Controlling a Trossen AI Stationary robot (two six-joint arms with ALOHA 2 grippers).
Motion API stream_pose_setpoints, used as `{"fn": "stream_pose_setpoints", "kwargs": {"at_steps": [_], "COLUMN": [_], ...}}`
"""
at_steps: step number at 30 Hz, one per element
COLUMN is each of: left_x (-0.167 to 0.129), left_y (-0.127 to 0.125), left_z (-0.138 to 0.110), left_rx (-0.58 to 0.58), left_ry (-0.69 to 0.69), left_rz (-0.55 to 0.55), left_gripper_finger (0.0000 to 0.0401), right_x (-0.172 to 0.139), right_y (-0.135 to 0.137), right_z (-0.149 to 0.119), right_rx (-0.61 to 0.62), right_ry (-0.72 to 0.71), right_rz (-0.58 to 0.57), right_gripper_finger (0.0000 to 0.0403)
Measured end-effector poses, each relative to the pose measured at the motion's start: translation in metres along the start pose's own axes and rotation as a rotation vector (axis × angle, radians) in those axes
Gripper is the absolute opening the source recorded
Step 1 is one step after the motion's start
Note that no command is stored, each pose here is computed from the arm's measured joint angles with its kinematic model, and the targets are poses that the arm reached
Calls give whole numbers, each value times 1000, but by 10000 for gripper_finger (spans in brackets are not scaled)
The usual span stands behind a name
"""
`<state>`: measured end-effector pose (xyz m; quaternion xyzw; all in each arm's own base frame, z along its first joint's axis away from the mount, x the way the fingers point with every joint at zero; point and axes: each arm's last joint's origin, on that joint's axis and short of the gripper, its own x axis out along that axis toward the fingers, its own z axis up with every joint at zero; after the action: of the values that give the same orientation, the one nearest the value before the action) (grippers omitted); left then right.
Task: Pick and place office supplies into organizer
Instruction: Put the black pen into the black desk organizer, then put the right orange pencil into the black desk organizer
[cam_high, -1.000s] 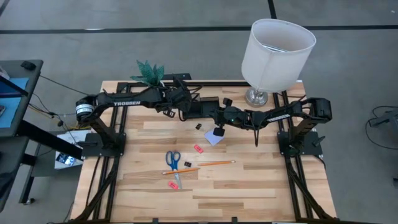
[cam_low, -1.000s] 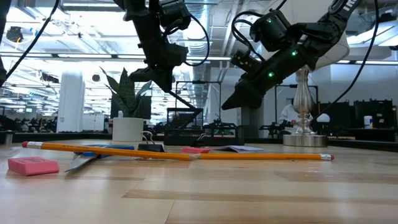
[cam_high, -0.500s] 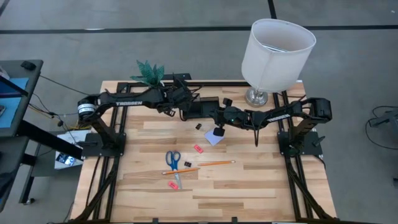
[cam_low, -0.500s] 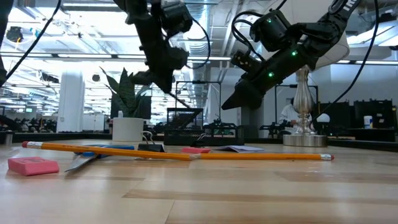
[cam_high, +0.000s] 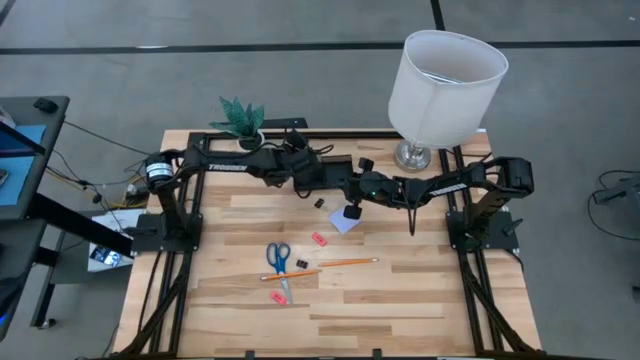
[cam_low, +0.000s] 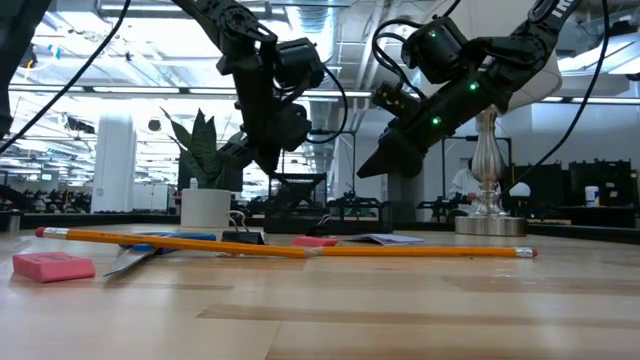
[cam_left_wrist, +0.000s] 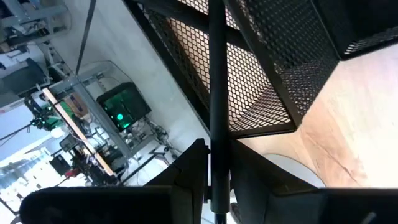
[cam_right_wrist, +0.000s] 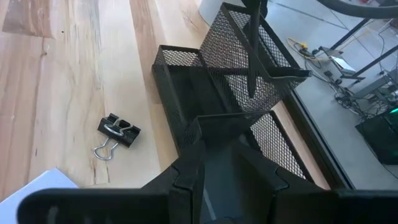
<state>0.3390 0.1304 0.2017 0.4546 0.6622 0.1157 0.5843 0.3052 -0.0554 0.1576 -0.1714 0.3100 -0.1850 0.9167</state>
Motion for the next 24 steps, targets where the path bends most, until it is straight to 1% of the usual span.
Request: {"fn": "stream_pose_setpoints", "kwargs": {"at_steps": [8, 11, 18, 24], "left_x": [0, 0, -2, -5], "left_y": [1, 0, -1, -1], "left_z": [0, 0, 3, 4], "left_rx": [6, 5, 9, 13], "left_ry": [-15, -19, -26, 21], "left_rz": [0, -3, -1, 38], "left_gripper_finger": [62, 79, 132, 161], "right_x": [0, 0, 0, 0], "right_y": [0, 0, 0, 0], "right_z": [0, 0, 0, 0], "right_rx": [-1, -1, -1, -1], "right_ry": [4, 4, 4, 4], "right_rz": [1, 1, 1, 1], "right_gripper_finger": [75, 75, 75, 75]}}
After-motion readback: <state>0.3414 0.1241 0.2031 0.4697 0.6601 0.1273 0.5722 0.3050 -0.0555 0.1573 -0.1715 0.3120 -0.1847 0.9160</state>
